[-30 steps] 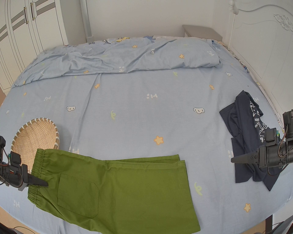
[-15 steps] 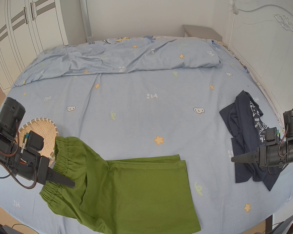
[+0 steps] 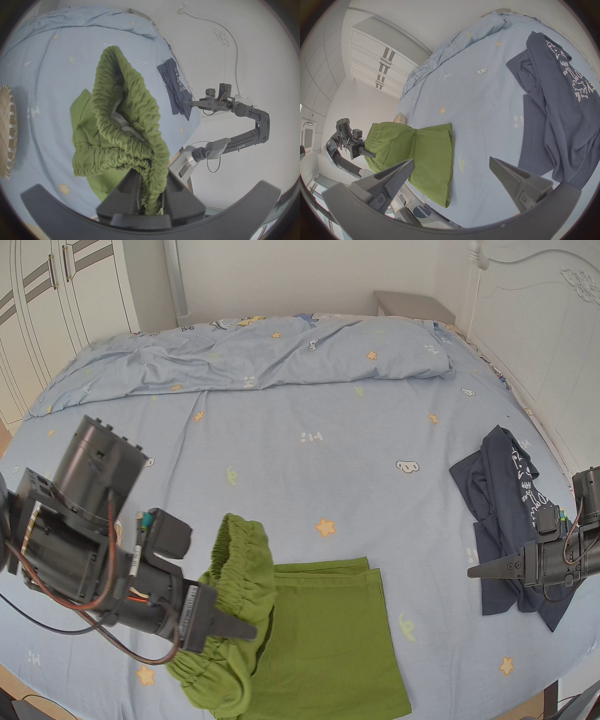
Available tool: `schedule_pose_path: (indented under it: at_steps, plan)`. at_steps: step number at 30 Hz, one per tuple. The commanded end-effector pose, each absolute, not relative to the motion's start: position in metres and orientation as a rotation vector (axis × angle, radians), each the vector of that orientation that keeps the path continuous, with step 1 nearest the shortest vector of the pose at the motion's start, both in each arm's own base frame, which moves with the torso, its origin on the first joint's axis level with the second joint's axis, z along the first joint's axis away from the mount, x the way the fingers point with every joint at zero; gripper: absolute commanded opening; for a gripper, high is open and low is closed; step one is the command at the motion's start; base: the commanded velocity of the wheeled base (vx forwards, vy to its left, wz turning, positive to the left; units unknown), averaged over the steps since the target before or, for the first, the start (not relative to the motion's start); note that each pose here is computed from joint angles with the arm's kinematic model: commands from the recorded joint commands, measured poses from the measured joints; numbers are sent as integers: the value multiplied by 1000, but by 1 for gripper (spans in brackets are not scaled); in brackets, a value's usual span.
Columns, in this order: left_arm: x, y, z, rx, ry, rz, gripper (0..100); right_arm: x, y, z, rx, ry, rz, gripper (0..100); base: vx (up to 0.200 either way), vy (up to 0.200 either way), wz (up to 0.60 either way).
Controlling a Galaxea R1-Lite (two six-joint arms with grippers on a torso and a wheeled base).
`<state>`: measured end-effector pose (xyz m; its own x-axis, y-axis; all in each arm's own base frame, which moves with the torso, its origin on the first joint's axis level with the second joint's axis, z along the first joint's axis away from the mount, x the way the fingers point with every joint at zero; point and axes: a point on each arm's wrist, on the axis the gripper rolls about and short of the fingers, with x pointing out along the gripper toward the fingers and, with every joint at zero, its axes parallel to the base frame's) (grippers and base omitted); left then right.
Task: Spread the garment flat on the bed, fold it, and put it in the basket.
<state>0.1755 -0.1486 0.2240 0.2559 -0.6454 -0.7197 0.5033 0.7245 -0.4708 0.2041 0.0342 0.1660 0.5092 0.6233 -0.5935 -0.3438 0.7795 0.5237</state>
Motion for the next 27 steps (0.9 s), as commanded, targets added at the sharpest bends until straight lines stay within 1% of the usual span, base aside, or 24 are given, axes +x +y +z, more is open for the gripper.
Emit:
schedule_pose_path:
  at_steps: [1,4,6,7,8,10,14,15,19,21,27]
  plan:
    - [187,-190,201,-131,1101,-798,0,209,37,159,364,889,598,100,0,0,0]
    - [191,-201,197,-131,1098,-793,0,210,38,156,365,903,600,100,0,0,0]
    - [190,-214,195,-143,1112,-791,0,212,38,154,364,911,594,100,0,0,0]
    - [190,-214,195,-143,1112,-791,0,212,38,154,364,911,594,100,0,0,0]
    - [191,-224,186,-145,1149,-779,0,214,38,151,366,922,589,100,0,0,0]
    - [192,-232,177,-138,1179,-765,0,217,38,147,369,938,586,100,0,0,0]
    - [192,-243,169,-131,1172,-756,0,219,38,145,369,938,586,100,0,0,0]
    - [191,-245,169,-135,1169,-758,100,219,39,145,369,939,587,100,0,0,0]
    - [191,-255,165,-164,1152,-767,100,219,39,145,368,937,588,100,0,0,0]
    - [194,-263,161,-210,1123,-761,100,218,39,145,369,939,587,100,0,0,0]
    - [199,-269,163,-311,1080,-742,100,218,39,145,369,939,587,100,0,0,0]
